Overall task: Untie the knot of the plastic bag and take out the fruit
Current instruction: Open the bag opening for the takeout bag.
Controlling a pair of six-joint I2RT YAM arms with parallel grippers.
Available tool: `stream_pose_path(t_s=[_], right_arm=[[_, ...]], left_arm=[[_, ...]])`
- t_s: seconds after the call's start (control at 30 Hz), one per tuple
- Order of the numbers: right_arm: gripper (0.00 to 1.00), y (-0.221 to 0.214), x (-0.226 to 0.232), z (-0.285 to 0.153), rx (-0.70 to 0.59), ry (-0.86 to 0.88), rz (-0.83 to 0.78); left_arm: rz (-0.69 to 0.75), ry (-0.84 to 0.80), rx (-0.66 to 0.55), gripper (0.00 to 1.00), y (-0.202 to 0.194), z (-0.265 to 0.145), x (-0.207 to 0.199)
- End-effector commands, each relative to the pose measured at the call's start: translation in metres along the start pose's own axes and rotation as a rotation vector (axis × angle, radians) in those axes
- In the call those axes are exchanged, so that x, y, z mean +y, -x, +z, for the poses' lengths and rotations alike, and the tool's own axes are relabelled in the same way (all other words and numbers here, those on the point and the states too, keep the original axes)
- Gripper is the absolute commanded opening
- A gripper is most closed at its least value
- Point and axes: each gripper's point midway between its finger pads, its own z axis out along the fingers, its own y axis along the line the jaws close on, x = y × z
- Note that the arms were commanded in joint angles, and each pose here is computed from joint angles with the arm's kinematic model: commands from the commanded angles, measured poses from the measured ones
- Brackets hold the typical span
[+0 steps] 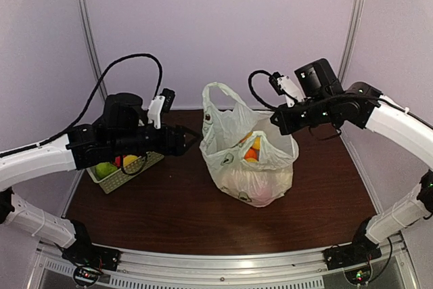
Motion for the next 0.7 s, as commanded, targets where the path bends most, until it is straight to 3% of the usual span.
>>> stream_pose_path(t_s=[0.0, 0.33, 0.43, 0.67], right_arm=[[0.0, 0.026, 0.004, -0.019, -0.126, 0.046, 0.084], [0.0, 0.026, 0.01, -0.011, -0.12, 0.073, 0.103], [0.0, 0.025, 0.011, -0.012, -0.118, 0.077, 0.103], [0.0, 0.022, 0.013, -0.015, -0.111, 0.088, 0.104]], left_arm=[[-0.073, 0.016, -0.079, 0.88, 0.007, -0.013, -0.002], [0.237, -0.246, -0.067, 0.91, 0.01, -0.004, -0.135], [0.285, -0.241, -0.059, 0.97, 0.013, 0.017, -0.145], [0.35, -0.149, -0.071, 0.97, 0.027, 0.053, -0.149]])
